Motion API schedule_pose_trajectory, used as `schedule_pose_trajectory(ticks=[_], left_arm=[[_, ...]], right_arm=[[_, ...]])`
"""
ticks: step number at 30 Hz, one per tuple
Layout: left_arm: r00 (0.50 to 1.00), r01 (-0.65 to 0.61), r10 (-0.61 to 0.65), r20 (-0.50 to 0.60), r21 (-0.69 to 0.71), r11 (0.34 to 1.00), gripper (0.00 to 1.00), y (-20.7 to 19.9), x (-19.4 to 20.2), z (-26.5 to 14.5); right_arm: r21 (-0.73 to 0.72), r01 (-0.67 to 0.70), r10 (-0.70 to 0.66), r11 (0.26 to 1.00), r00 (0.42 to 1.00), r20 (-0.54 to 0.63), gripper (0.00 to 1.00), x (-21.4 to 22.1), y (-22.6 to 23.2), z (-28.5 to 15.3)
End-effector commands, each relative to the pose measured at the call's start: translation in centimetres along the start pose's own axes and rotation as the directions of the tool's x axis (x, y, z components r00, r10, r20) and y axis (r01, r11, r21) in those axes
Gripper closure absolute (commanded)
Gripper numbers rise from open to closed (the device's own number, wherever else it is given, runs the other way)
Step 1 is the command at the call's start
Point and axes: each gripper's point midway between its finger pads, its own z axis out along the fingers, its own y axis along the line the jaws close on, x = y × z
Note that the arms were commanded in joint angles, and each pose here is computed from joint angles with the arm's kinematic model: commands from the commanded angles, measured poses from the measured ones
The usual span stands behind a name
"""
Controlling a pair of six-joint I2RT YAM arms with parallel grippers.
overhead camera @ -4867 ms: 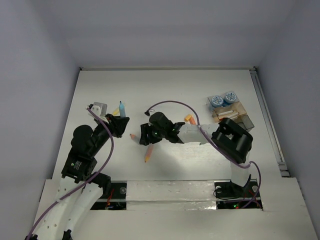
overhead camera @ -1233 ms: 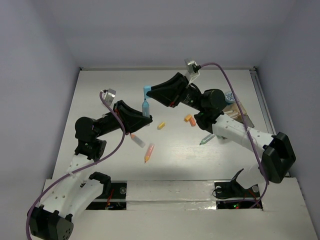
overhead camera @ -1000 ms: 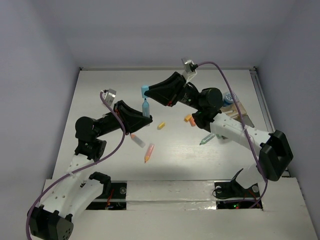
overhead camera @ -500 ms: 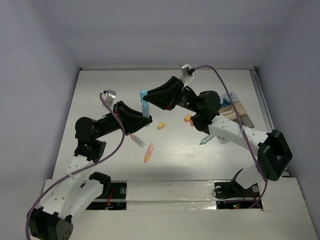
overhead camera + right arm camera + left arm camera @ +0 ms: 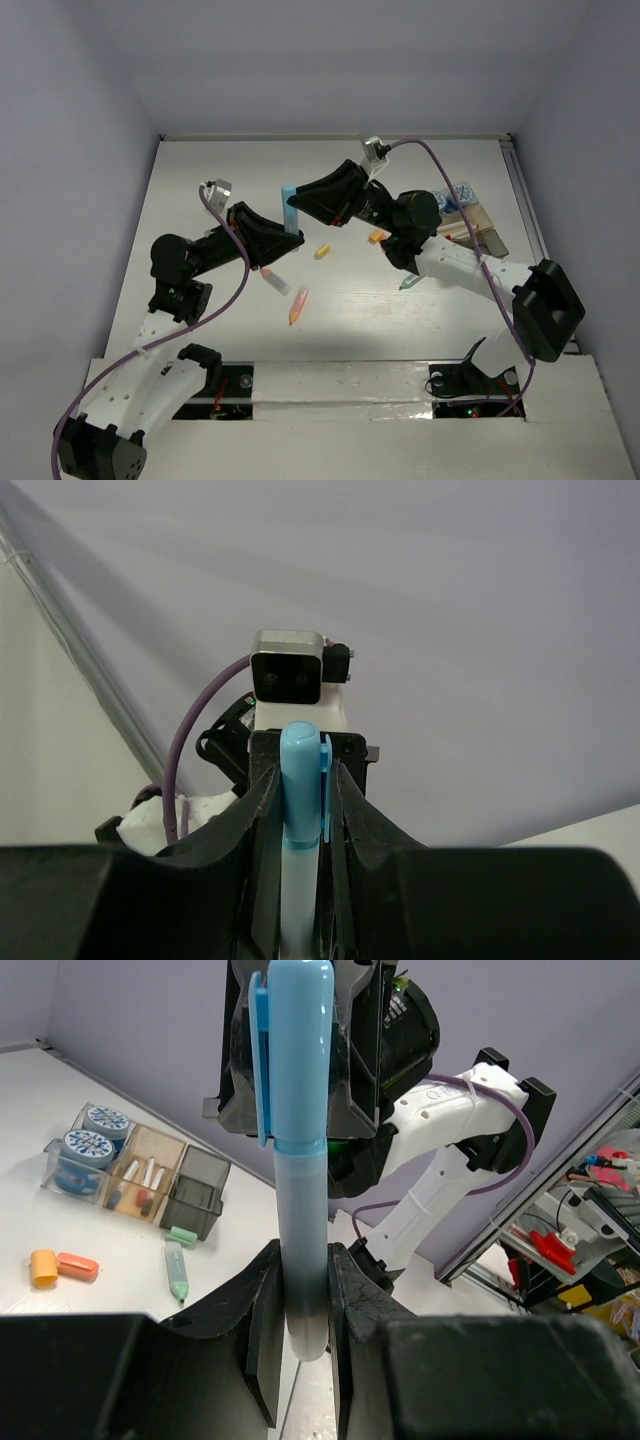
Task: Sort the stationery into containers
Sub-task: Close the pen cap on the pen, then place the pen in the storage box.
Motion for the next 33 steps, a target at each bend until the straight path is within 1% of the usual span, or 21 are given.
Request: schedule_pose_trajectory(ticks=[1, 6, 11, 14, 15, 18, 19, 21, 22, 27, 28, 30, 33], left_arm=[[0.991, -0.094, 0.088, 0.096, 0.054, 0.994, 1.0, -2.3, -2.9, 0.3], [0.983, -0.125, 0.114, 0.145, 0.07, 0.99, 1.0, -3.5, -4.5, 0.4], [0.978, -0.146, 0.134, 0.157, 0.07, 0.987, 1.0, -4.3, -5.5, 0.6], [0.979, -0.148, 0.138, 0.147, 0.058, 0.987, 1.0, -4.1, -5.7, 0.7], [0.979, -0.149, 0.139, 0.149, 0.059, 0.987, 1.0, -4.2, -5.8, 0.7], [0.977, -0.157, 0.147, 0.157, 0.057, 0.986, 1.0, -4.5, -6.4, 0.8], [0.977, -0.157, 0.148, 0.156, 0.051, 0.986, 1.0, -4.4, -6.5, 0.9], [0.974, -0.166, 0.155, 0.166, 0.052, 0.985, 1.0, -4.6, -7.1, 1.1], [0.974, -0.161, 0.149, 0.169, 0.055, 0.986, 1.0, -4.5, -7.3, 1.3], [0.967, -0.186, 0.17, 0.191, 0.071, 0.98, 1.0, -5.5, -9.1, 1.9], [0.965, -0.189, 0.172, 0.195, 0.073, 0.979, 1.0, -5.6, -9.4, 2.0], [0.963, -0.199, 0.181, 0.201, 0.077, 0.977, 1.0, -6.0, -10.1, 2.2], [0.963, -0.2, 0.18, 0.202, 0.083, 0.976, 1.0, -6.2, -10.6, 2.4]], right_arm=[[-0.075, 0.005, -0.007, 0.997, 1.0, -0.023, 1.0, 1.2, 2.3, -0.2], [-0.067, -0.031, 0.028, 0.997, 0.998, -0.057, 1.0, 3.6, 2.3, -0.6], [-0.041, -0.055, 0.051, 0.998, 0.995, -0.086, 1.0, 5.0, 2.2, -1.6], [0.016, -0.076, 0.078, 0.997, 0.987, -0.143, 1.0, 6.5, 1.6, -2.3], [0.052, -0.088, 0.096, 0.995, 0.979, -0.181, 1.0, 7.7, 1.1, -2.7], [0.103, -0.083, 0.105, 0.991, 0.969, -0.223, 1.0, 8.8, 0.7, -3.6], [0.141, -0.105, 0.14, 0.984, 0.953, -0.267, 1.0, 10.5, 0.5, -4.1], [0.173, -0.107, 0.156, 0.979, 0.941, -0.299, 1.0, 12.0, 0.2, -4.7], [0.19, -0.123, 0.181, 0.974, 0.929, -0.324, 1.0, 13.5, 0.2, -5.2], [0.224, -0.155, 0.227, 0.962, 0.911, -0.344, 1.0, 16.2, 0.2, -6.8], [0.223, -0.156, 0.224, 0.962, 0.918, -0.328, 1.0, 16.1, 0.1, -6.9], [0.236, -0.177, 0.25, 0.956, 0.91, -0.332, 1.0, 17.2, 0.2, -7.6], [0.253, -0.18, 0.257, 0.95, 0.913, -0.316, 1.0, 17.4, -0.2, -8.1]])
